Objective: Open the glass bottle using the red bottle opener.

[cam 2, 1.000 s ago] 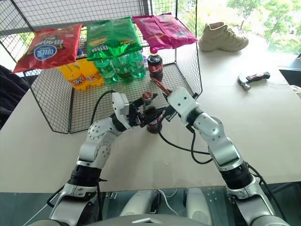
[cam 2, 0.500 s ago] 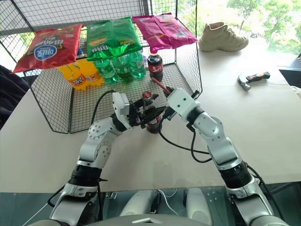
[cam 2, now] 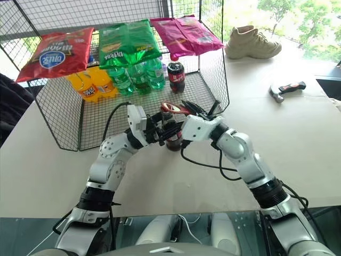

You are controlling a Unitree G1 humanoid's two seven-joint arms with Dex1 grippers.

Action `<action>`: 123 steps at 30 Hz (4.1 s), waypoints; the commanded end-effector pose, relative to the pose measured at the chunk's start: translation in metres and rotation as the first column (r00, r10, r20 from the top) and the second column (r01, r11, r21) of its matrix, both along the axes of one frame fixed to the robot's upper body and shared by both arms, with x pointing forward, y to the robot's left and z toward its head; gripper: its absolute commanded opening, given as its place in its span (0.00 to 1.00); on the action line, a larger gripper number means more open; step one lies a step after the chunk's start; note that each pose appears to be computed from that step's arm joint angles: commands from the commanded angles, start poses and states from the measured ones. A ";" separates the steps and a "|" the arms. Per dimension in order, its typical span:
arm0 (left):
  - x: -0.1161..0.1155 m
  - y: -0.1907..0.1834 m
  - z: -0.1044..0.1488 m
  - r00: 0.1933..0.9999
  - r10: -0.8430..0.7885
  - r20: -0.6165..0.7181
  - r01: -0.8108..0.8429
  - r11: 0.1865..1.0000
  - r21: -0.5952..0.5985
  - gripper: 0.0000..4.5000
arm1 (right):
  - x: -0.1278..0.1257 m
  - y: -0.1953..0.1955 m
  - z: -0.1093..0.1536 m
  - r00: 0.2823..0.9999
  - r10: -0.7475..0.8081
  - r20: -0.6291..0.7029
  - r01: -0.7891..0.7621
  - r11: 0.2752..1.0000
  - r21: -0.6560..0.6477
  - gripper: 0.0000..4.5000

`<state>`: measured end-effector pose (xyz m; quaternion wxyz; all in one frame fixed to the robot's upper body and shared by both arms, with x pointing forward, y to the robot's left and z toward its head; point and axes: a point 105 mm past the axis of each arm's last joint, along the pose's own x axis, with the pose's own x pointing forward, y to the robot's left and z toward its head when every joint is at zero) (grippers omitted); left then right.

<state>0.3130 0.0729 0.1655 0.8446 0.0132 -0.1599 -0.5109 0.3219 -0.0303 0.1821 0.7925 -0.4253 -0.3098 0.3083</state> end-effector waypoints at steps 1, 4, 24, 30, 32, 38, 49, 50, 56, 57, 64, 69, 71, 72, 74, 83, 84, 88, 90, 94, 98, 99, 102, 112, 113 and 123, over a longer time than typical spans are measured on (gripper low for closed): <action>-0.003 -0.004 0.013 0.999 -0.015 0.052 0.016 1.000 -0.008 0.49 | -0.012 0.020 -0.005 0.992 0.087 0.089 -0.083 0.995 -0.046 0.00; -0.003 -0.003 0.013 0.999 -0.011 0.050 0.011 1.000 -0.011 0.49 | -0.014 0.026 -0.012 0.984 0.117 0.135 -0.106 0.991 -0.085 0.00; 0.001 -0.004 0.012 1.000 -0.008 0.030 0.009 1.000 -0.014 0.49 | -0.004 0.034 -0.033 0.978 0.153 0.143 -0.137 0.984 -0.115 0.00; 0.004 -0.005 0.010 1.000 -0.006 0.023 0.006 1.000 -0.010 0.49 | 0.012 0.013 -0.021 0.978 0.109 0.178 -0.083 0.985 -0.148 0.00; 0.005 -0.006 0.011 1.000 -0.005 0.026 0.005 1.000 -0.012 0.49 | 0.018 0.006 -0.015 0.974 0.103 0.202 -0.069 0.983 -0.169 0.00; 0.007 -0.007 0.012 1.000 -0.006 0.030 0.006 1.000 -0.017 0.49 | 0.025 -0.002 0.001 0.957 0.122 0.262 -0.064 0.974 -0.219 0.00; 0.008 -0.008 0.011 1.000 -0.003 0.028 0.003 1.000 -0.021 0.49 | 0.032 -0.006 0.022 0.923 0.144 0.358 -0.043 0.961 -0.274 0.00; 0.008 -0.008 0.011 1.000 -0.003 0.028 0.004 1.000 -0.021 0.49 | 0.033 -0.008 0.023 0.920 0.140 0.365 -0.035 0.960 -0.279 0.00; 0.008 -0.009 0.010 1.000 -0.008 0.026 0.008 1.000 -0.022 0.49 | 0.041 -0.022 0.031 0.903 0.111 0.415 0.022 0.952 -0.304 0.00; 0.008 -0.009 0.010 1.000 -0.008 0.025 0.008 1.000 -0.022 0.49 | 0.042 -0.023 0.032 0.900 0.110 0.422 0.028 0.951 -0.308 0.00; 0.007 -0.010 0.009 1.000 -0.016 0.021 0.016 1.000 -0.022 0.49 | 0.049 -0.037 0.040 0.877 0.083 0.473 0.087 0.942 -0.325 0.00; 0.008 -0.011 0.008 1.000 -0.018 0.019 0.019 1.000 -0.022 0.49 | 0.055 -0.045 0.043 0.869 0.070 0.489 0.114 0.935 -0.335 0.00; 0.008 -0.011 0.008 1.000 -0.020 0.018 0.020 1.000 -0.022 0.49 | 0.057 -0.048 0.045 0.867 0.060 0.495 0.127 0.933 -0.335 0.00; 0.008 -0.012 0.007 1.000 -0.020 0.017 0.021 1.000 -0.022 0.49 | 0.058 -0.050 0.046 0.865 0.057 0.498 0.131 0.933 -0.335 0.00; 0.008 -0.012 0.007 1.000 -0.021 0.014 0.022 1.000 -0.022 0.49 | 0.059 -0.052 0.048 0.860 0.054 0.507 0.140 0.931 -0.336 0.00; 0.008 -0.014 -0.003 0.999 -0.030 -0.017 0.030 0.999 -0.011 0.49 | 0.063 -0.066 0.061 0.836 0.026 0.549 0.180 0.931 -0.318 0.00; 0.009 -0.014 -0.003 0.999 -0.029 -0.019 0.029 1.000 -0.011 0.49 | 0.062 -0.067 0.064 0.830 0.020 0.557 0.182 0.935 -0.305 0.00; 0.010 -0.015 -0.005 0.999 -0.030 -0.029 0.030 1.000 -0.002 0.49 | 0.061 -0.071 0.072 0.815 0.006 0.580 0.190 0.942 -0.277 0.00; 0.011 -0.015 -0.007 0.999 -0.032 -0.034 0.032 0.999 0.002 0.49 | 0.061 -0.073 0.073 0.808 0.003 0.589 0.197 0.941 -0.274 0.00; 0.010 -0.016 -0.008 0.999 -0.037 -0.039 0.038 0.999 0.004 0.49 | 0.060 -0.075 0.078 0.799 -0.004 0.602 0.201 0.945 -0.260 0.00; 0.010 -0.016 -0.009 0.998 -0.035 -0.042 0.035 0.999 0.000 0.49 | 0.058 -0.074 0.080 0.801 -0.008 0.598 0.186 0.953 -0.237 0.00; 0.010 -0.015 -0.009 0.998 -0.034 -0.043 0.034 0.999 -0.001 0.49 | 0.058 -0.074 0.080 0.802 -0.008 0.597 0.184 0.955 -0.234 0.00; 0.010 -0.014 -0.010 0.999 -0.029 -0.046 0.029 1.000 -0.001 0.49 | 0.059 -0.076 0.078 0.816 -0.031 0.578 0.178 0.964 -0.200 0.00; 0.010 -0.012 -0.008 0.999 -0.016 -0.039 0.016 1.000 -0.005 0.49 | 0.065 -0.083 0.064 0.911 -0.139 0.388 0.156 0.988 -0.012 0.00; 0.010 -0.012 -0.008 0.999 -0.016 -0.038 0.016 1.000 -0.005 0.49 | 0.066 -0.084 0.061 0.926 -0.146 0.348 0.152 0.988 0.013 0.00; 0.010 -0.010 -0.007 0.999 -0.010 -0.036 0.010 1.000 -0.010 0.49 | 0.066 -0.082 0.013 0.982 -0.102 -0.161 0.153 0.925 0.347 0.00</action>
